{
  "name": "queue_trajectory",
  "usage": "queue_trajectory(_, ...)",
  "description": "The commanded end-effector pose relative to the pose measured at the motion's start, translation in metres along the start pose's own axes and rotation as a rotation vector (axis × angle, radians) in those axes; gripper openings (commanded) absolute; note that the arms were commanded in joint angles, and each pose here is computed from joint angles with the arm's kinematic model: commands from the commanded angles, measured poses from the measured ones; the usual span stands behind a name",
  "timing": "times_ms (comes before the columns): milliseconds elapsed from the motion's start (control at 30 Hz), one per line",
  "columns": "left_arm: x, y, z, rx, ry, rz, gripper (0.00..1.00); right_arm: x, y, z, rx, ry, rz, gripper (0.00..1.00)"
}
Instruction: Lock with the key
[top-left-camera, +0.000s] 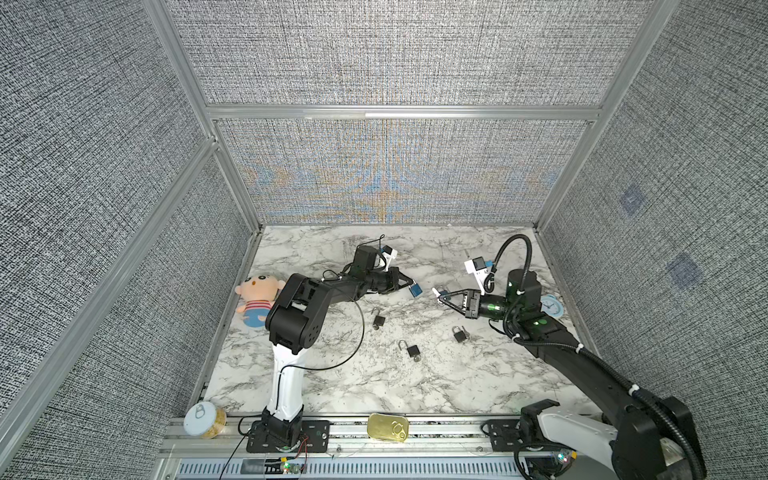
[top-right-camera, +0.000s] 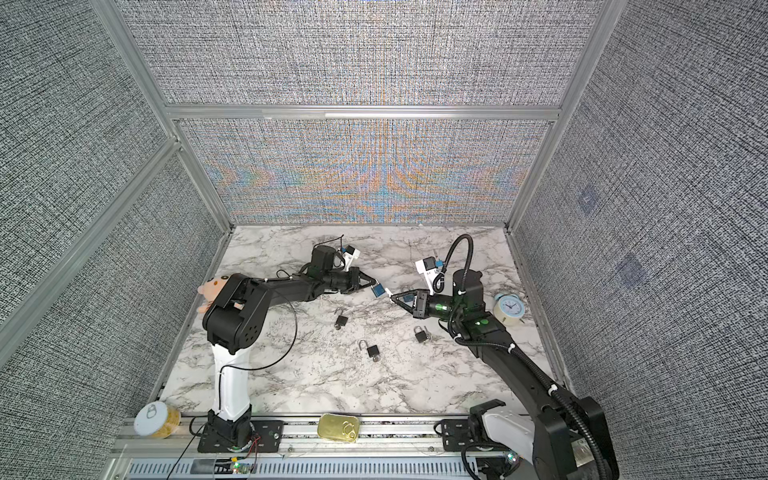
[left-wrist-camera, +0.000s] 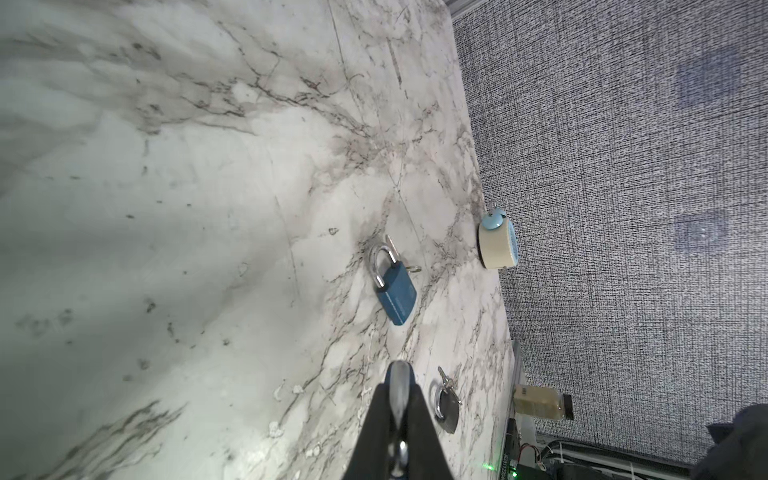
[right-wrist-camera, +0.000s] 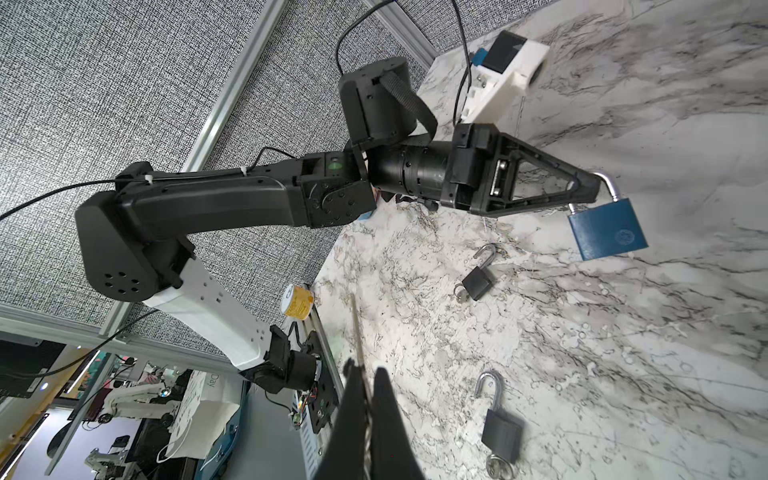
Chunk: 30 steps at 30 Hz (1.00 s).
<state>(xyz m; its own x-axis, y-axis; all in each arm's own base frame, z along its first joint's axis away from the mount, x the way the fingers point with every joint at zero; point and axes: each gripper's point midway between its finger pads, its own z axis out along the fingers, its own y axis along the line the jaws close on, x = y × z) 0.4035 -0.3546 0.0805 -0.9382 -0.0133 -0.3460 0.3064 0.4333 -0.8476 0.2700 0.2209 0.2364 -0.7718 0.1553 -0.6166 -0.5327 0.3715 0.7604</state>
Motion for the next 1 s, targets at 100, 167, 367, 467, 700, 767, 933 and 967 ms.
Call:
queue_trajectory(100,0.006,0.016,0.01,-0.032,0.05,-0.022,0.0,-0.004,0.002,-0.001,-0.001,-0.01,-0.013,0.0)
queue_trajectory(167,0.008,0.021,0.013,-0.04,0.062,-0.031,0.0,-0.005,0.002,-0.001,0.001,-0.01,-0.009,0.0)
queue_trajectory(367,0.012,0.031,0.019,-0.05,0.076,-0.054,0.02,-0.004,0.001,-0.001,0.003,-0.014,-0.003,0.0)
queue_trajectory(467,0.014,0.034,0.02,-0.051,0.083,-0.061,0.02,-0.003,0.0,-0.001,0.005,-0.014,0.002,0.0)
queue_trajectory(700,0.014,0.041,0.022,-0.069,0.086,-0.069,0.19,-0.002,-0.003,-0.001,0.013,-0.015,0.007,0.0)
queue_trajectory(767,0.014,0.042,0.022,-0.082,0.081,-0.068,0.24,-0.002,-0.003,-0.001,0.013,-0.014,0.009,0.0)
queue_trajectory(933,0.009,0.045,0.021,-0.11,0.062,-0.06,0.26,-0.002,-0.009,-0.001,0.038,-0.019,0.015,0.0)
queue_trajectory(967,0.007,0.046,0.02,-0.12,0.055,-0.058,0.26,-0.001,-0.011,0.0,0.045,-0.019,0.015,0.0)
